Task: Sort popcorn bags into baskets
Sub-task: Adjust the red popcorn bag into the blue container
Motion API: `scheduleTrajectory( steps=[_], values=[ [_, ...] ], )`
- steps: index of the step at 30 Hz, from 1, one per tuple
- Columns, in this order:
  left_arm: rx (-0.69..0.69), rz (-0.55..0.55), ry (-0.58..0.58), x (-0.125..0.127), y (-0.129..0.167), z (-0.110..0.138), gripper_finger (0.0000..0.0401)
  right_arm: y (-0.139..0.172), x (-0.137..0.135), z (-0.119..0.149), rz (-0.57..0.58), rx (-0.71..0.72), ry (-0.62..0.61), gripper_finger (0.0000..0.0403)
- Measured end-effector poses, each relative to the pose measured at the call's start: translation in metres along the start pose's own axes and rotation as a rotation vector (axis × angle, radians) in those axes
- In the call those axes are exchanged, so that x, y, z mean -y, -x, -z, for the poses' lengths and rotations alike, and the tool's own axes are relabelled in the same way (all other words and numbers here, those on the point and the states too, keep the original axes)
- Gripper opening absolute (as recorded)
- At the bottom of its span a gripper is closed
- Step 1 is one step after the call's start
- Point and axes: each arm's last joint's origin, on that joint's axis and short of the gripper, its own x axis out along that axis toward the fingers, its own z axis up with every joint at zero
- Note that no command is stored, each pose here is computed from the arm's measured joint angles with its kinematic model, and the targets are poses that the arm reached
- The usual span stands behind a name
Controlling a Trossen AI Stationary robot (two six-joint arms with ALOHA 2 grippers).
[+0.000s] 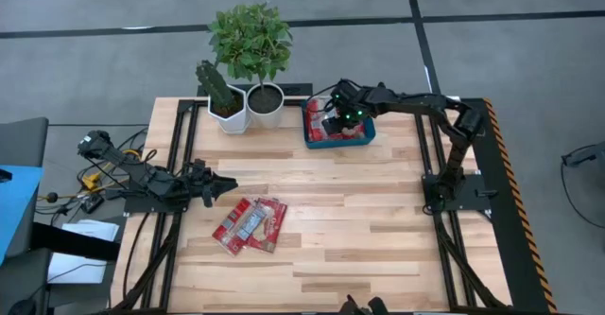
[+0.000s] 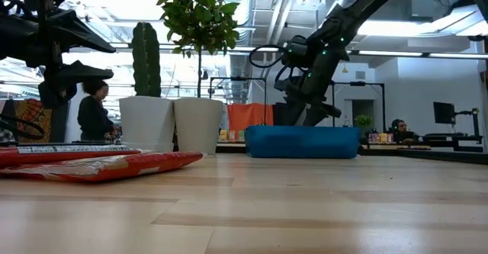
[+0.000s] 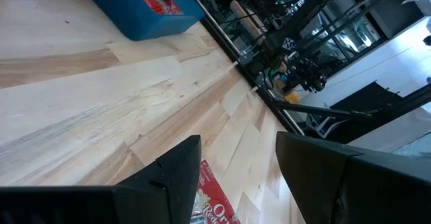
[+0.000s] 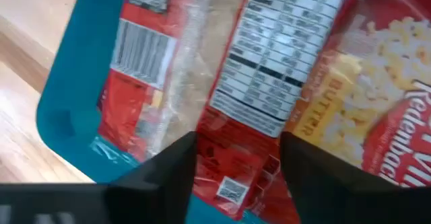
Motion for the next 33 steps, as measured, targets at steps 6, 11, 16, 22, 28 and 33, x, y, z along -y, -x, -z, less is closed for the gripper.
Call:
scheduleTrajectory(
  steps=[6,11,16,22,28,33],
  values=[
    [0.0,0.0,-0.012,0.0,0.0,0.0,0.0183,0.003,-0.002,-0.001,-0.019,0.009,0.035,0.0044],
    [0.0,0.0,-0.019,0.0,0.0,0.0,0.0183,0.003,-0.003,-0.002,-0.042,0.019,0.017,0.0012],
    [0.0,0.0,-0.019,0.0,0.0,0.0,0.0183,0.013,-0.005,-0.003,-0.054,0.041,0.018,0.0005],
    [0.0,0.0,-0.035,0.0,0.0,0.0,0.0183,0.04,-0.005,-0.003,-0.063,0.074,0.007,0.0003],
    [0.0,0.0,-0.043,0.0,0.0,0.0,0.0183,0.072,0.003,0.002,-0.015,0.078,-0.015,0.0002],
    [0.0,0.0,-0.053,0.0,0.0,0.0,0.0183,0.096,0.01,0.011,0.086,0.09,-0.027,0.0001]
  ],
)
